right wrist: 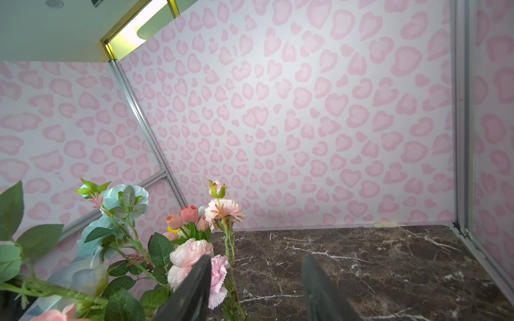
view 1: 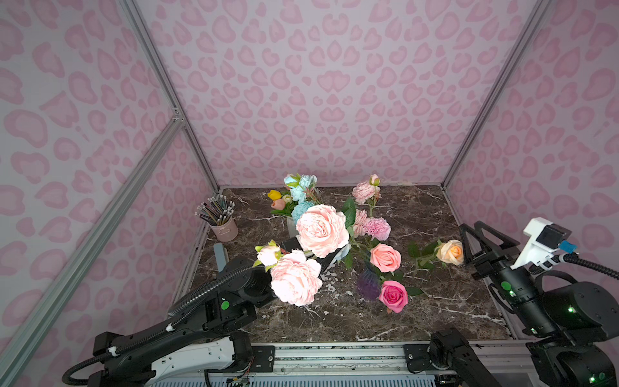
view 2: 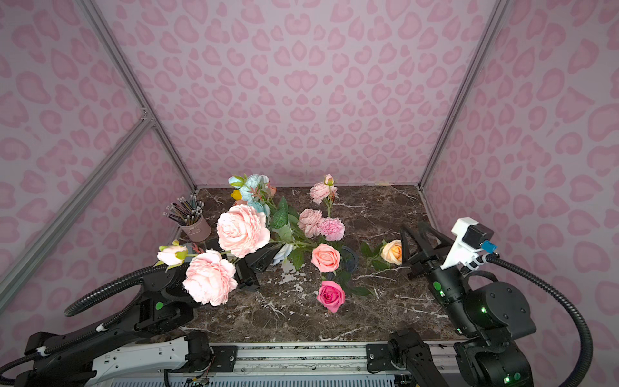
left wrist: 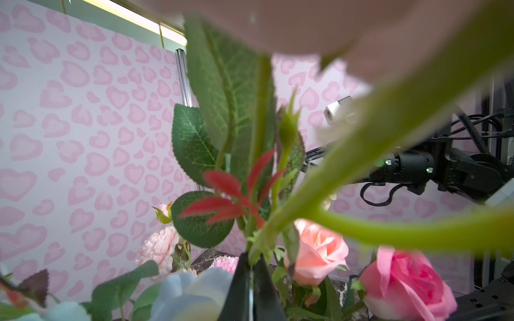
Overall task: Pick out pink flowers from the vase
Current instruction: Pick up the flower from the vase, then place the flower at the center of the board.
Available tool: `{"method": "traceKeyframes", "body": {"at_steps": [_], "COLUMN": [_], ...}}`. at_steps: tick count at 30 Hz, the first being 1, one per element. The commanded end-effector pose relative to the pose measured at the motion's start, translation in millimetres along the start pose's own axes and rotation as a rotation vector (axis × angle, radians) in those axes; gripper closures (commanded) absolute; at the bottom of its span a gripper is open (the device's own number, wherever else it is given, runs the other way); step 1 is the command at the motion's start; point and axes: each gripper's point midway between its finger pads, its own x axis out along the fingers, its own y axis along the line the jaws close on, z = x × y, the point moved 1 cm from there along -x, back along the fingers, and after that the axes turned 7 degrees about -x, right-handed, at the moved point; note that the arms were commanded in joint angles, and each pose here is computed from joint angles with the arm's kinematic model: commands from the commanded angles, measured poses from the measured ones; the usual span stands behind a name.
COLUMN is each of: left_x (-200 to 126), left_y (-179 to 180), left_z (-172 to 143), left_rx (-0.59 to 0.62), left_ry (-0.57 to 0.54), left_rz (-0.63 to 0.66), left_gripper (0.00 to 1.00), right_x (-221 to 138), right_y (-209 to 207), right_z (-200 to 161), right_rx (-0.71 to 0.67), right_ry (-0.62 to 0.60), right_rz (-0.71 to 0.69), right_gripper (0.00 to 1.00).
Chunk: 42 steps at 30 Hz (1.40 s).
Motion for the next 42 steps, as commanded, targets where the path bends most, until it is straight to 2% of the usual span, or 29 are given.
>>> {"method": "traceKeyframes", "body": {"at_steps": [1,5,12,18,21,24,25,31,37,40,42], "left_x": [-5,-10,-1,10,17,25,28,41,54,57,57], "left_y": [-2,-1,-5,-4,-3,0,1,-1,-9,-10,-11], "left_z": [12,29,61,75,79,79,80,87,91,91,93], "left_rx": [0.054,0.109,0.178,0.211,0.220,0.225,0.222,0.215,0.226,0.227,0.228], "left_ry": [-0.004,-0.030,-0.080,-0.108,-0.114,-0.115,-0.115,-0.138,-0.157,-0.162,-0.168], "left_rz": [-0.013,-0.009,-0.036,-0.025,-0.025,-0.030,-0.033,-0.074,-0.128,-0.136,-0.141], "left_gripper": [0.97,0.97,0.97,0.97,0.97,0.97,0.97,0.97,0.97,0.97,0.97], "right_x": [15,30,75,92,84,84,83,88,91,97,101], "right_y": [17,33,52,75,94,106,111,132,145,140,134], "right_z": [2,17,1,-19,-18,-19,-8,-6,-26,-35,-37], "right_rx": [-0.109,-0.166,-0.344,-0.628,-0.797,-0.889,-0.911,-0.920,-0.889,-0.896,-0.901], "right_ry": [0.063,0.049,0.052,-0.003,-0.103,-0.145,-0.170,-0.161,-0.121,-0.095,-0.093], "right_rz": [0.101,0.189,0.330,0.495,0.618,0.696,0.703,0.795,0.855,0.823,0.778], "right_gripper": [0.47,0.47,0.47,0.52,0.47,0.42,0.42,0.43,0.42,0.47,0.56]}}
